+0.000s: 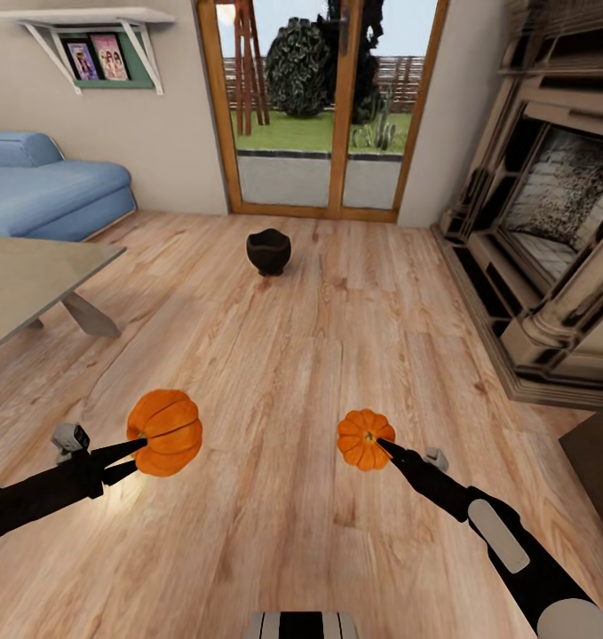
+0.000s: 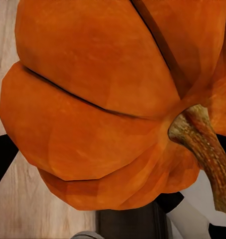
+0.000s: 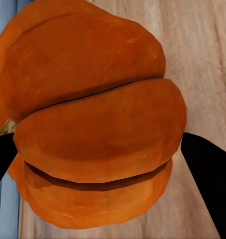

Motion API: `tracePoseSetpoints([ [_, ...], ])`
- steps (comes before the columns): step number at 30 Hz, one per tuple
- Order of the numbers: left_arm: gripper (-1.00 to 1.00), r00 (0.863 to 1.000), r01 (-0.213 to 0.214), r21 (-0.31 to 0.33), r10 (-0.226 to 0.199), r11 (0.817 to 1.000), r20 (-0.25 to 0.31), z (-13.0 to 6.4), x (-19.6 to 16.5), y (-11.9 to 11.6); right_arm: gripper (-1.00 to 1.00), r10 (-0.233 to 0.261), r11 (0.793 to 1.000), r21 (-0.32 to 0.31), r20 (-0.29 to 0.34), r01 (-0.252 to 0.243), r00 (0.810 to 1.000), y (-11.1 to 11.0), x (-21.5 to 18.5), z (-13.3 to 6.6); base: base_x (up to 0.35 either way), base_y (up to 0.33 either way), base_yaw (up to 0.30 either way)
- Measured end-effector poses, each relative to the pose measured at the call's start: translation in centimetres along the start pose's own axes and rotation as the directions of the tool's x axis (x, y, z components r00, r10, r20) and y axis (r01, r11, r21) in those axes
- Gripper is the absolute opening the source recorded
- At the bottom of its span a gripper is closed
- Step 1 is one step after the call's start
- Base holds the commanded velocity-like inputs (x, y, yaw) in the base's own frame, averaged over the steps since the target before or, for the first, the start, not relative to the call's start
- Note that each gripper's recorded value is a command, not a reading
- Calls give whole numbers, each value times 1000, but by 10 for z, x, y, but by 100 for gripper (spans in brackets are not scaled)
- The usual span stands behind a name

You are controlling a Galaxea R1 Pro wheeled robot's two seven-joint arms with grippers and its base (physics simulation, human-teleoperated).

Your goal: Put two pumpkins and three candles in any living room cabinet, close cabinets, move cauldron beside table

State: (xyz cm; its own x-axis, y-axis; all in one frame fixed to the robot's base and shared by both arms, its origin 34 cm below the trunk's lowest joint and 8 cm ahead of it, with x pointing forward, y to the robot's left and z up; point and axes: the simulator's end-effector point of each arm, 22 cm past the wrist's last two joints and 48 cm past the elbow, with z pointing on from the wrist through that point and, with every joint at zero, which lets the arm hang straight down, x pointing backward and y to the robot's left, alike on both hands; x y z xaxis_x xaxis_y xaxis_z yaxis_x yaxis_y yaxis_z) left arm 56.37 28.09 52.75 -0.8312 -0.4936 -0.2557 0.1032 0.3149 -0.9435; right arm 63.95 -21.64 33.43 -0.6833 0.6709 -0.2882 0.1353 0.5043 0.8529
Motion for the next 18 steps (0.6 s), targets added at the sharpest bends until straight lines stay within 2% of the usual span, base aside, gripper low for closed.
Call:
tracePoseSetpoints([
  [14,-100,999,-31,17,31,999,10,-5,-3,-19,-100,-9,999,-36,23,10,1000,23,-10,-5,0,0,0],
  [18,-100,999,-40,22,39,999,13,-6,-4,-24,-100,-12,998,-63,28,14,1000,33,-12,-7,0,0,0],
])
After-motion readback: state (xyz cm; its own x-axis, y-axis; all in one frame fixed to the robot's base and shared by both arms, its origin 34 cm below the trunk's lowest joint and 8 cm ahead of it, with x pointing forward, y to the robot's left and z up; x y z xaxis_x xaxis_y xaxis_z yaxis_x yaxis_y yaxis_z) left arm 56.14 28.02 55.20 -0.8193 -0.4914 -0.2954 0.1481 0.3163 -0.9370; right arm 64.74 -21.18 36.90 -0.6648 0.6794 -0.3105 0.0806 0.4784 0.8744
